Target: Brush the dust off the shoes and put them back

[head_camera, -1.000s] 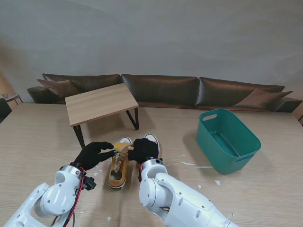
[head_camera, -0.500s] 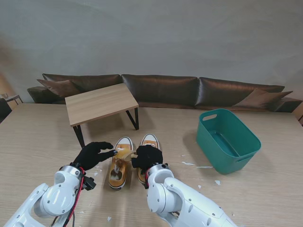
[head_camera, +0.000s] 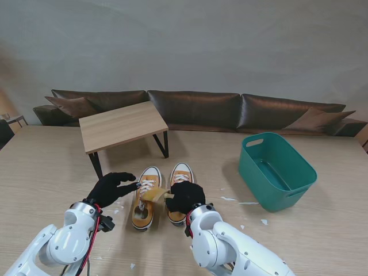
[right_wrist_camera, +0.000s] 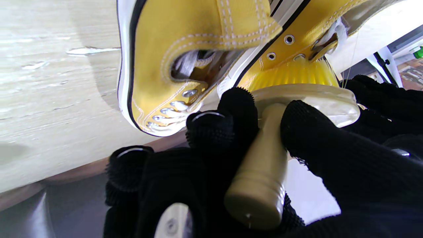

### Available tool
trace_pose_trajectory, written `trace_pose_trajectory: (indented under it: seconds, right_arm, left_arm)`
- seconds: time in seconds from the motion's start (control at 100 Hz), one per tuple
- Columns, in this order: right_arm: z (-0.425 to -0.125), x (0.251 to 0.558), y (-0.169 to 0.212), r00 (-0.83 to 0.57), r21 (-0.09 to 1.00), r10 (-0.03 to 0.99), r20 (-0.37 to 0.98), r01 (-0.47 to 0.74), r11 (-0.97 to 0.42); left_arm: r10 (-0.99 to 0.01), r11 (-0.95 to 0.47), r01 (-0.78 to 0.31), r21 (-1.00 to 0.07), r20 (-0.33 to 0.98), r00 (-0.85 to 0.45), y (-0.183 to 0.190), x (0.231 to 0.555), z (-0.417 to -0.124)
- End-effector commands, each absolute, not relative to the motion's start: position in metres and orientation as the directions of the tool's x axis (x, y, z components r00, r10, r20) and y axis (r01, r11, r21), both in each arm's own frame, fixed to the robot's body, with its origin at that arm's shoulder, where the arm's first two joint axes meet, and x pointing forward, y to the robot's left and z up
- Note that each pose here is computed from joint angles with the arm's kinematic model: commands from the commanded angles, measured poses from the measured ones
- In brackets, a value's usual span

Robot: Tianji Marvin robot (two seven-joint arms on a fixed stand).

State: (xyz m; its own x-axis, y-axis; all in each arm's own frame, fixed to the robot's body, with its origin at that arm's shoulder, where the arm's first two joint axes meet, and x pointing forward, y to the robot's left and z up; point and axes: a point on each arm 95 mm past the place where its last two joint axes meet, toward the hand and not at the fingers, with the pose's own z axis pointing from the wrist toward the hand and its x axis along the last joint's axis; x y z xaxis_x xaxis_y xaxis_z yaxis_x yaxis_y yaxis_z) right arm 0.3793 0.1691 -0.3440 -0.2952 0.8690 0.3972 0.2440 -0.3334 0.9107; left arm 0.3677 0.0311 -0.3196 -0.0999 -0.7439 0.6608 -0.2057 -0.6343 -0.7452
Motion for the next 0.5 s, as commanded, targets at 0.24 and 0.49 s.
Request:
trace_pose_trajectory:
  seconds: [0.24, 0.49]
  right_arm:
    - [-0.318, 0.384, 0.17, -0.301, 0.918, 0.869, 0.392, 0.186, -0.35]
    - [-0.31, 0.407, 0.188, -0.231, 0.928, 0.899, 0.373, 0.118, -0.354]
  left_arm:
    - [-0.742, -0.633, -0.205, -0.746, 0.661, -0.111, 0.03, 0.363, -0.318]
    - [-0.744, -0.633, -0.196, -0.749, 0.658, -0.113, 0.031, 0.362, -0.317]
